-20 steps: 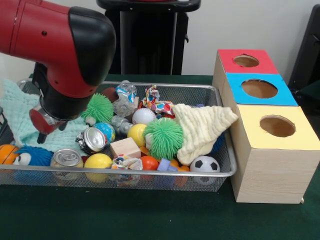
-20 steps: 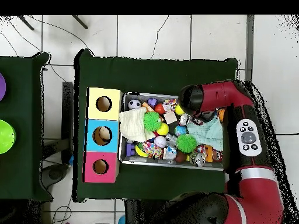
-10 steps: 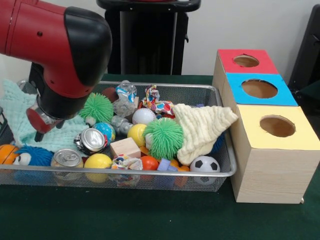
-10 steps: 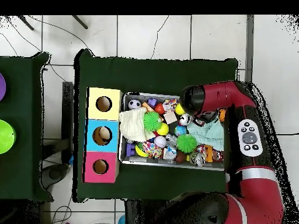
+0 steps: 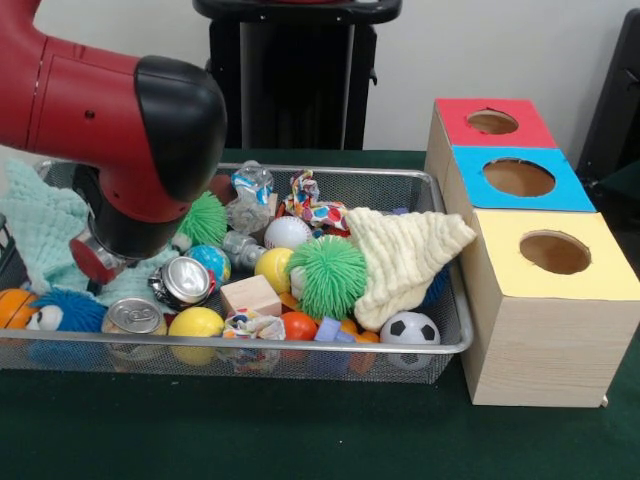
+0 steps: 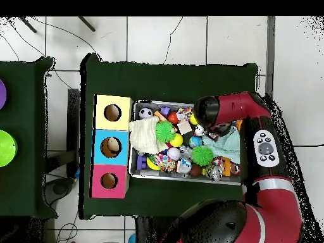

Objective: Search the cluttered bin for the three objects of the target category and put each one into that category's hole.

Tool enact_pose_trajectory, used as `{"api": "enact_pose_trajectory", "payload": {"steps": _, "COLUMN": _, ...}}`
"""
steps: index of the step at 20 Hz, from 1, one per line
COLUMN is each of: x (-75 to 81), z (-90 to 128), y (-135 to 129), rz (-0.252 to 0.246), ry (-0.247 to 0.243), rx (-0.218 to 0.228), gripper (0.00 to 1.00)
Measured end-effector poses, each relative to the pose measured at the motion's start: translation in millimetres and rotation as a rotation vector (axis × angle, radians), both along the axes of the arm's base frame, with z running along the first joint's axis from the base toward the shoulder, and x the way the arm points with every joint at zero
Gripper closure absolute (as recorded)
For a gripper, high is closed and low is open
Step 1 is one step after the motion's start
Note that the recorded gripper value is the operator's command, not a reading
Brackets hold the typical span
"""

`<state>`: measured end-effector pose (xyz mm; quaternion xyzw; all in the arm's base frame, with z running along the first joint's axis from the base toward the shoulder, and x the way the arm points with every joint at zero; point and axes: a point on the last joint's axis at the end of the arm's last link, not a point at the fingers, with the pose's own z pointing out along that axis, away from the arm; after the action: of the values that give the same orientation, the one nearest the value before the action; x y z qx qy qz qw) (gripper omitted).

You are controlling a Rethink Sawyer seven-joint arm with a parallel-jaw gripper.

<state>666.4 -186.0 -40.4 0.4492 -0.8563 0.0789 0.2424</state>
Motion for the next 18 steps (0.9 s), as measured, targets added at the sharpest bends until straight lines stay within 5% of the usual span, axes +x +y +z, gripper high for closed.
{"api": "enact_pose_trajectory", "payload": {"steps": 6, "x": 7.2, "z": -2.3, "y": -6.6, "rz": -0.022, "ry": 0.002, "rx": -0.011, "gripper": 0.00}}
{"api": "enact_pose_trajectory", "payload": {"steps": 7, "x": 8.3, "z": -3.1, "y": -7.6, "rz": -0.025, "ry": 0.002, "rx": -0.012, "gripper": 1.00}}
{"api": "enact_pose_trajectory", "payload": {"steps": 18, "x": 8.1, "z": -8.3, "y": -7.7, "rz": -0.028, "ry": 0.004, "rx": -0.010, "gripper": 1.00}}
